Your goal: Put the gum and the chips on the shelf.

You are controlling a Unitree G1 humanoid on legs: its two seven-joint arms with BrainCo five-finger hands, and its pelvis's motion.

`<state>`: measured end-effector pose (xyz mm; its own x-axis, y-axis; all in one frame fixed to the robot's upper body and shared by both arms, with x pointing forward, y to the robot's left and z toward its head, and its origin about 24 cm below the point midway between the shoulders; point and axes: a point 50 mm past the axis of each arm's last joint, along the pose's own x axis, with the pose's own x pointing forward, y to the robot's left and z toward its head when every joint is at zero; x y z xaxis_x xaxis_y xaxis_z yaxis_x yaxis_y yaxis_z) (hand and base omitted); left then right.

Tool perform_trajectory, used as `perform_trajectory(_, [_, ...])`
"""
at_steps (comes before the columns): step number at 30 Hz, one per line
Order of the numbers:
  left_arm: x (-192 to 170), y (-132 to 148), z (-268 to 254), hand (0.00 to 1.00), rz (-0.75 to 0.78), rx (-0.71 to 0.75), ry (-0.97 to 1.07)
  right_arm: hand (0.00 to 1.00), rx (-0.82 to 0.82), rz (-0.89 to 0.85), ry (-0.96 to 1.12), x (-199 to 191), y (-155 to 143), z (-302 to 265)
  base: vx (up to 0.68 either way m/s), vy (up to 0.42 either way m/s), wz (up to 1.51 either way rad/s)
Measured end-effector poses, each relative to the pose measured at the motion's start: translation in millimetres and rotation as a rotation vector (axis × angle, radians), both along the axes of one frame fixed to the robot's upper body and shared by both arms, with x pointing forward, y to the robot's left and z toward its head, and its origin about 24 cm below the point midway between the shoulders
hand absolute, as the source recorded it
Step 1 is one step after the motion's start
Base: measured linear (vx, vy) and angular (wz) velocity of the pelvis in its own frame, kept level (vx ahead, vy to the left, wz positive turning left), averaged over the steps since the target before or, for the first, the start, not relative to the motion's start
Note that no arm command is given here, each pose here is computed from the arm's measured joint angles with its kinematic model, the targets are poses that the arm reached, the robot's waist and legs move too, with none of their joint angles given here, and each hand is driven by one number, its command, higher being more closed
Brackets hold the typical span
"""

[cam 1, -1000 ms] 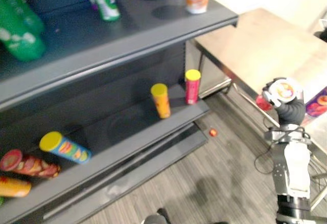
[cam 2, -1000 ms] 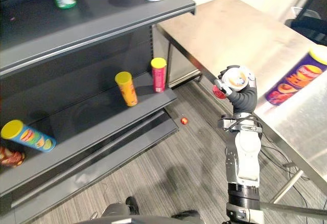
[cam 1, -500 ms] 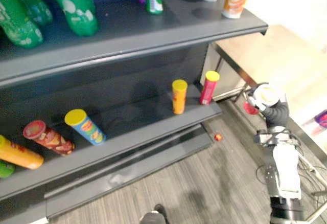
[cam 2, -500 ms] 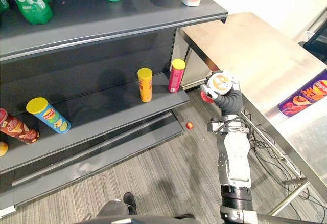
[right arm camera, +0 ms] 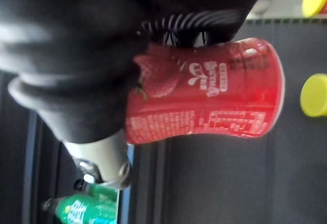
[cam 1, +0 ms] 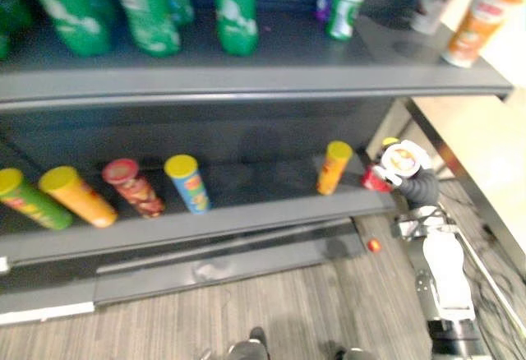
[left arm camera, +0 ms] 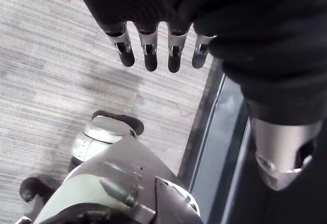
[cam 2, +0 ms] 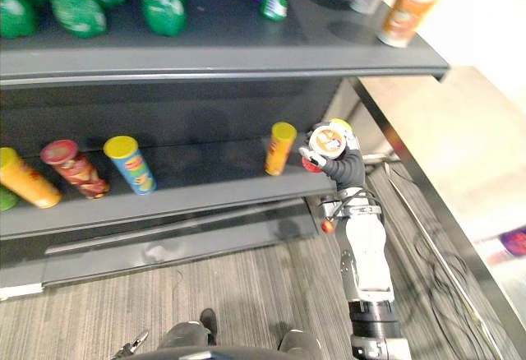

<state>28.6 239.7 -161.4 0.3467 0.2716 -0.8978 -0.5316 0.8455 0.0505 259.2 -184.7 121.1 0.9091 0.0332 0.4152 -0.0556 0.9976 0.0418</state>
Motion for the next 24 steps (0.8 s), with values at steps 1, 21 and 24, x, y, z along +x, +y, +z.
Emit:
perform_trajectory(1, [-1, 0, 0, 0.00, 0.001, 0.003, 0.001, 1.00, -0.001, -0.002, -0.003, -2, 0, 0, 0.11, -0.059, 1.37])
perform_trajectory(21, [3, -13, -3, 0.00, -0.038, -0.034, 0.002, 1.00, 0.010, -0.139, 0.032, -27, -34, -11, 0.10, -0.090, 0.45])
perform_trajectory(24, [3, -14, -3, 0.00, -0.055, -0.031, 0.006, 1.00, 0.010, -0.118, 0.037, -26, -29, -12, -0.05, 0.012, -0.35])
